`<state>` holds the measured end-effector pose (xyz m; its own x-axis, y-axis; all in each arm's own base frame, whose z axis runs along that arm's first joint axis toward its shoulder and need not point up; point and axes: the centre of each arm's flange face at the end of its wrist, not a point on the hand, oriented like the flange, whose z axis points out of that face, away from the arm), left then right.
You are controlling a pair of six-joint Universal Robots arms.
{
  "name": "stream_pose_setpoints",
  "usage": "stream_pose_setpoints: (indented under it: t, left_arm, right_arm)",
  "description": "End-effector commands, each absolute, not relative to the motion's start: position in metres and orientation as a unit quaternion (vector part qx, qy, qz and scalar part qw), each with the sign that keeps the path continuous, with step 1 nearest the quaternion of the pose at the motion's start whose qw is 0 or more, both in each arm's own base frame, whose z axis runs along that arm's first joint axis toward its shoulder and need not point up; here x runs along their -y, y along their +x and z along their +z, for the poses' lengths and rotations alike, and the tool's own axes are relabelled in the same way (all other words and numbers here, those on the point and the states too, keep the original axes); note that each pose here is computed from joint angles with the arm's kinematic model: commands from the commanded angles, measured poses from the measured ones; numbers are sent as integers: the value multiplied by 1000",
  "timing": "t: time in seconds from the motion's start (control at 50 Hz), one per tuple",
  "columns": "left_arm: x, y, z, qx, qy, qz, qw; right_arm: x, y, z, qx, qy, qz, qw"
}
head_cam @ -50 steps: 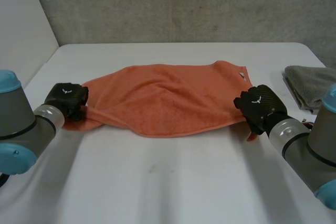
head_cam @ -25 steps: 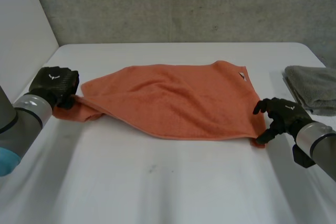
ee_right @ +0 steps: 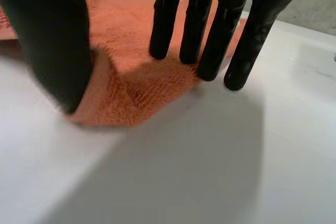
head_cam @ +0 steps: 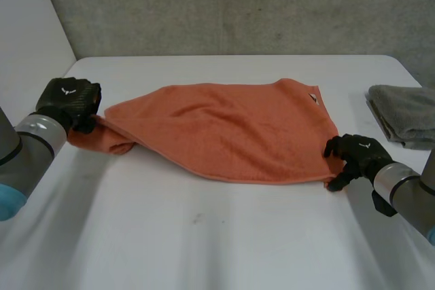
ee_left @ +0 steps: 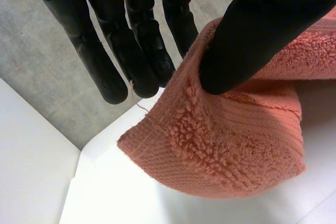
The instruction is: Fold the laundry.
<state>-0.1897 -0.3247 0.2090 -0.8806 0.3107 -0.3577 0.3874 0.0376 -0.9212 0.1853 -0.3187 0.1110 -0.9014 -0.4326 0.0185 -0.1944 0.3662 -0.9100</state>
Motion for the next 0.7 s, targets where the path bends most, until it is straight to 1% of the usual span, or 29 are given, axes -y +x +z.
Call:
stream_pose_setpoints:
  t: [0.02,0.08,0.16,0.18,0.24,0.26,0.32,0.34,0.4,0.42,0.5,0.54,0.58,0.62,0.64,0.66,0.7]
  left_arm:
    - [325,-189,210,-720,242,-650,30]
    - [323,-189,213,-720,240,-651,28]
    - [317,-188,227,-712,229,-663,20]
    - [313,-188,238,-706,224,-672,17]
    - [305,-186,257,-694,216,-687,15]
    - [299,-185,271,-684,211,-698,15]
    - [288,-180,296,-666,201,-718,20]
    - [280,-175,313,-653,194,-732,26]
    - [268,-168,337,-635,186,-749,38]
    - [261,-164,349,-627,181,-757,43]
    - [251,-157,363,-631,176,-754,53]
    - [249,-156,361,-642,179,-744,53]
    - [247,-158,354,-656,184,-731,50]
    - [250,-157,346,-668,184,-719,49]
    - [252,-157,341,-675,186,-713,48]
    - [260,-157,324,-696,190,-691,45]
    - [267,-157,308,-715,196,-670,44]
  right_arm:
    - [336,184,116,-810,-185,-546,110]
    - [338,185,125,-800,-189,-559,108]
    - [341,184,167,-766,-195,-604,99]
    - [342,184,192,-745,-196,-630,95]
    - [338,183,225,-722,-198,-657,88]
    - [330,184,246,-712,-206,-665,85]
    - [317,184,287,-687,-228,-686,66]
    - [306,182,315,-668,-248,-700,43]
    - [293,177,346,-643,-279,-713,-2]
    - [285,172,364,-629,-296,-718,-37]
    - [273,169,398,-600,-328,-722,-99]
    - [270,169,403,-604,-335,-716,-101]
    - [269,171,400,-621,-344,-699,-89]
    - [279,171,385,-645,-350,-674,-80]
    - [291,173,366,-669,-357,-648,-68]
    - [296,174,358,-679,-362,-636,-62]
    - [304,178,340,-695,-375,-612,-56]
